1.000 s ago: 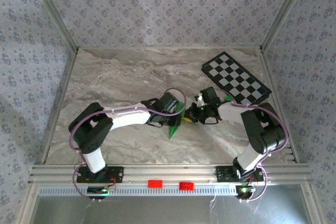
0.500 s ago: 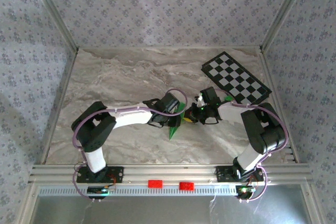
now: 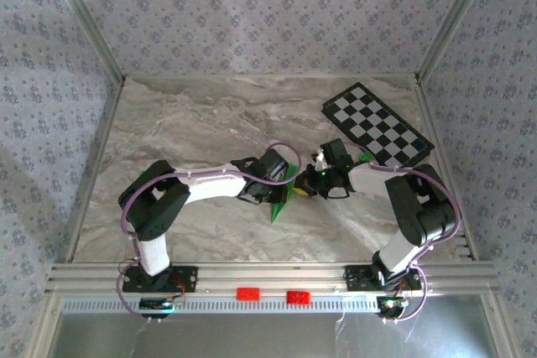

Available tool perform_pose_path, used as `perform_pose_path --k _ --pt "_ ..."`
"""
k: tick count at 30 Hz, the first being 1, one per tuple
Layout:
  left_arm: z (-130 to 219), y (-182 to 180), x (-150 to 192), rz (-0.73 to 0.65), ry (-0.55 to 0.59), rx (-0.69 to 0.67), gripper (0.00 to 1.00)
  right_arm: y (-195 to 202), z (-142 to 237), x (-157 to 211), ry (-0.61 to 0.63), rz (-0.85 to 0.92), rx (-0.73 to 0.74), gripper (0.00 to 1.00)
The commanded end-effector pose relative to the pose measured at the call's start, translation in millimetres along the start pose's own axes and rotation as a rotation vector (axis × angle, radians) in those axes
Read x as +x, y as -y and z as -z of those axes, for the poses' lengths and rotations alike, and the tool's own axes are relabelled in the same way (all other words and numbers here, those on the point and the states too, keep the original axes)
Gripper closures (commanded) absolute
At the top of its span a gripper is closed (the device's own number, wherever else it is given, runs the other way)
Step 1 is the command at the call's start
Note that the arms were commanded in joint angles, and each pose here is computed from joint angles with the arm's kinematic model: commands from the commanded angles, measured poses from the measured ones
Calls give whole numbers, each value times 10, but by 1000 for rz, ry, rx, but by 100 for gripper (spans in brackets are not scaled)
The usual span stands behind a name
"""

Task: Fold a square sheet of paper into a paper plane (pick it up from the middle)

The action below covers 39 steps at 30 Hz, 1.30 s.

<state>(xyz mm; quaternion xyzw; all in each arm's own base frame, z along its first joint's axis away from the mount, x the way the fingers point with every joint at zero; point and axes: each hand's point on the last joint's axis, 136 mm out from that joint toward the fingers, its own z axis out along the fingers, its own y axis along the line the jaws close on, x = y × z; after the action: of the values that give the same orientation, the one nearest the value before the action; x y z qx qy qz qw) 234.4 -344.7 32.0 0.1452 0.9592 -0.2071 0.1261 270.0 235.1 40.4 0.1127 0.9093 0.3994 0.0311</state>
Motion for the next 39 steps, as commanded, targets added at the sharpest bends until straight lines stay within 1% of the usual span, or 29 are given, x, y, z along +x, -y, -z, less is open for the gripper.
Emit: perform_pose_path --k 1,6,12,14,17,20,23,25,28,32,39 --pt "-30 39 8 -23 -20 -7 79 -16 19 -23 -4 7 -7 93" --pt "-35 48 19 -27 -24 -5 81 -16 17 -19 -7 6 -9 93" --pt "-27 43 10 -10 -22 -17 88 -62 56 -44 0 13 -26 89" --pt "3 16 -22 18 2 -32 90 -72 102 -62 7 18 -29 85" --pt "79 15 -80 50 35 -39 93 -57 230 -120 33 21 -28 75" --pt "215 -122 -146 110 86 -120 92 -13 398 -182 76 15 -30 69" --pt "359 -330 -161 168 118 -239 92 86 534 -223 103 5 -4 66" --pt "430 -480 -147 208 126 -320 91 129 564 -228 103 -5 -1 65" --pt "454 -601 -108 236 105 -384 92 133 560 -219 101 -9 -4 64" --pt "442 -677 -81 252 91 -428 93 120 535 -206 98 -11 -9 64" --pt "389 -701 -50 260 72 -439 92 131 495 -201 93 -19 -7 63"
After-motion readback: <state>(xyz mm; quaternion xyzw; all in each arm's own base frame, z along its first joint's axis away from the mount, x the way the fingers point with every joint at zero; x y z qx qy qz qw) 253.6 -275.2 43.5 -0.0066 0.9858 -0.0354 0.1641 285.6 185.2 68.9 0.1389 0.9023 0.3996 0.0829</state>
